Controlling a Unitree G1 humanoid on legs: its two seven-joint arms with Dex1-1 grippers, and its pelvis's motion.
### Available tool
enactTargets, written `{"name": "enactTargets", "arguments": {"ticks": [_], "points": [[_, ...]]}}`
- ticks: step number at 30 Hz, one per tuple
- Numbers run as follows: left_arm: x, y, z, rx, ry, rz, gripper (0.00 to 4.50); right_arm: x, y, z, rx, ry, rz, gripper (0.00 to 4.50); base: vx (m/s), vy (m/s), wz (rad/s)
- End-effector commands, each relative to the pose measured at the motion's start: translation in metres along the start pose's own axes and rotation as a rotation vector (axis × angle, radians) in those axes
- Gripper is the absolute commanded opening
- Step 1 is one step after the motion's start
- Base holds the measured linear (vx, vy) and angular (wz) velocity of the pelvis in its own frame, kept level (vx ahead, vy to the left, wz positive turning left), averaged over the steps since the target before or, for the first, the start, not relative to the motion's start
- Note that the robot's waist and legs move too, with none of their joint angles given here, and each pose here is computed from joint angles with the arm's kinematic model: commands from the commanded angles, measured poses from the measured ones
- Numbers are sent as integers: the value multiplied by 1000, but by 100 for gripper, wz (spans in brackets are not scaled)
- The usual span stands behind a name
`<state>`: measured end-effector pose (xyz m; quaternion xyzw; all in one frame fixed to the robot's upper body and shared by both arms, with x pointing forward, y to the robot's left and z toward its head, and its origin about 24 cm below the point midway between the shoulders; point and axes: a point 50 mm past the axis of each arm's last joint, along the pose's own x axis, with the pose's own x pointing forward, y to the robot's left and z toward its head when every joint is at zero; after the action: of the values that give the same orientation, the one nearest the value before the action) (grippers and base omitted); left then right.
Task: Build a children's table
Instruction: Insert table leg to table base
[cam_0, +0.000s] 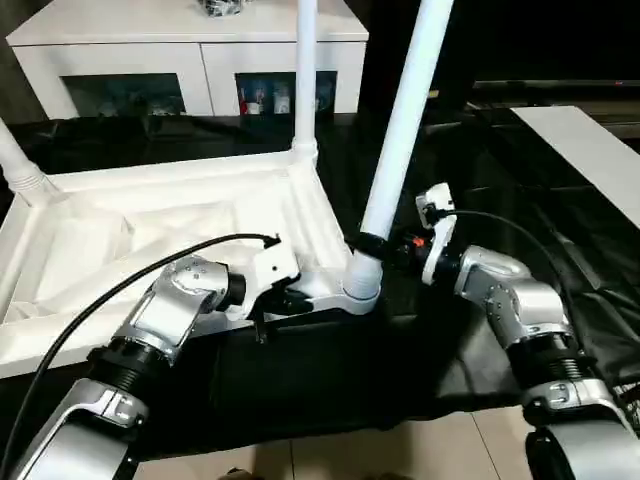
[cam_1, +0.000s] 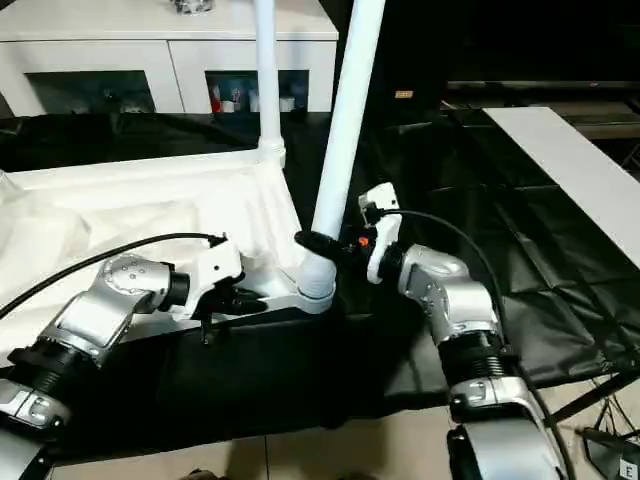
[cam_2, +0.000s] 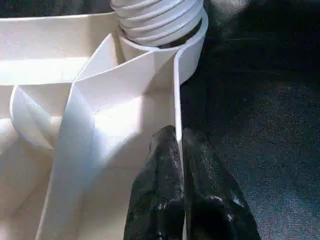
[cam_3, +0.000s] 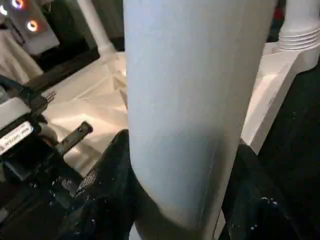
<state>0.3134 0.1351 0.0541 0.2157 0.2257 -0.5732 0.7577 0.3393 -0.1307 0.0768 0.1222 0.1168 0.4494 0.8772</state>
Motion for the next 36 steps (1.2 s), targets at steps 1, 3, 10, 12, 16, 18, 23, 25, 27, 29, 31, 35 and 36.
{"name": "enactTargets", "arguments": {"ticks": [1, 3, 10, 12, 16, 18, 23, 25, 27, 29, 31, 35, 36], "points": [[9, -7, -7, -45, 7, -30, 0, -7, -10, -1, 16, -32, -106, 183, 0, 0, 0], [8, -5, -6, -54, -8, 1, 0, -12, -10, -8, 24, -36, -113, 183, 0, 0, 0], [4, -2, -7, -74, -31, 57, 0, -21, 6, -21, -20, -56, -89, 183, 0, 0, 0], [3, 0, -7, -75, -34, 70, 0, -22, 8, -23, -28, -76, -107, 183, 0, 0, 0], [3, 2, -6, -73, -36, 86, 0, -27, 12, -27, -96, -108, -156, 183, 0, 0, 0], [3, 3, -5, -73, -38, 90, 0, -31, 15, -30, -113, -118, -168, 183, 0, 0, 0], [2, 5, -4, -62, -30, 90, 0, -35, 23, -43, -134, -43, -157, 183, 0, 0, 0], [2, 5, -4, -51, -21, 88, 0, -34, 25, -45, -140, -20, -140, 183, 0, 0, 0], [2, 6, -3, -50, -25, 87, 0, -31, 27, -46, -156, 36, -97, 183, 0, 0, 0], [1, 6, -2, -46, -25, 85, 0, -28, 28, -45, -177, 87, -63, 183, 0, 0, 0], [1, 6, -3, -42, -22, 82, 0, -25, 26, -44, -186, 139, -51, 183, 0, 0, 0], [0, 5, -4, -29, -5, 72, 0, -24, 17, -50, -193, 362, 17, 183, 0, 0, 0], [0, 4, -5, -29, -2, 68, 0, -23, 14, -50, -192, 378, 11, 183, 0, 0, 0]]}}
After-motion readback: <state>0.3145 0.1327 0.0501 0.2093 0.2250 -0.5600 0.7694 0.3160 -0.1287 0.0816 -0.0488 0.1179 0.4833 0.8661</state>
